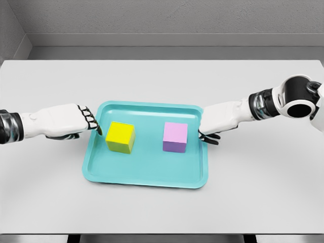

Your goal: Push two cubes

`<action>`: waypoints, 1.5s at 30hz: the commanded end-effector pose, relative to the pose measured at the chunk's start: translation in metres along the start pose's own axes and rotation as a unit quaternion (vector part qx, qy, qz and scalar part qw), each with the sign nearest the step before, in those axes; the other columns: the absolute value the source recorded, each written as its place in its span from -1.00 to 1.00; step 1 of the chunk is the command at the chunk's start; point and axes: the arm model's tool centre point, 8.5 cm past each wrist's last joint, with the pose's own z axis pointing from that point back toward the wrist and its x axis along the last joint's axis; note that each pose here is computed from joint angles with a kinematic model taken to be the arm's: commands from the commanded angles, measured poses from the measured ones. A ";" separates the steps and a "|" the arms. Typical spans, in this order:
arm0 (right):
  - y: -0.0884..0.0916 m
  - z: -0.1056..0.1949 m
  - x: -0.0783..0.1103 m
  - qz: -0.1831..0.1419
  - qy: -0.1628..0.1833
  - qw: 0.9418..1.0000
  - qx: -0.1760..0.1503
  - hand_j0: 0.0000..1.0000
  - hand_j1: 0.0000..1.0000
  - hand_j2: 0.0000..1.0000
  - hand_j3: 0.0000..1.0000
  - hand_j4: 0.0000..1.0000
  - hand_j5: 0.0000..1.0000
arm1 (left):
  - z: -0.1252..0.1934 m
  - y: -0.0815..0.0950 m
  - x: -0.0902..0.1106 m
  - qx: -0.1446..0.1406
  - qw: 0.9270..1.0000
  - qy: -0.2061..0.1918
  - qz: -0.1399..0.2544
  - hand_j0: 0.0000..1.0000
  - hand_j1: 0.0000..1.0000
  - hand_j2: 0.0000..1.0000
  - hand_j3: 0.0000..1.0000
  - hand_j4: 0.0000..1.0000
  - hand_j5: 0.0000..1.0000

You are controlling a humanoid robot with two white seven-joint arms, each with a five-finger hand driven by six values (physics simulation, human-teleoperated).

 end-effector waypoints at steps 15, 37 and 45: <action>-0.009 -0.024 0.008 0.004 -0.025 1.000 -0.004 -0.78 -0.78 -0.78 -0.78 -0.78 -0.78 | -0.011 -0.006 -0.001 0.002 1.000 0.002 0.012 0.41 0.41 0.41 0.41 0.41 0.41; -0.004 -0.040 0.005 -0.005 -0.031 0.999 0.011 -0.78 -0.78 -0.78 -0.78 -0.78 -0.78 | -0.012 0.002 0.009 0.011 1.000 -0.010 -0.002 0.41 0.41 0.41 0.41 0.41 0.41; -0.005 -0.042 0.005 -0.005 -0.032 0.999 0.011 -0.78 -0.78 -0.78 -0.78 -0.78 -0.78 | -0.012 0.006 0.015 0.015 1.000 -0.018 -0.009 0.40 0.40 0.40 0.40 0.40 0.40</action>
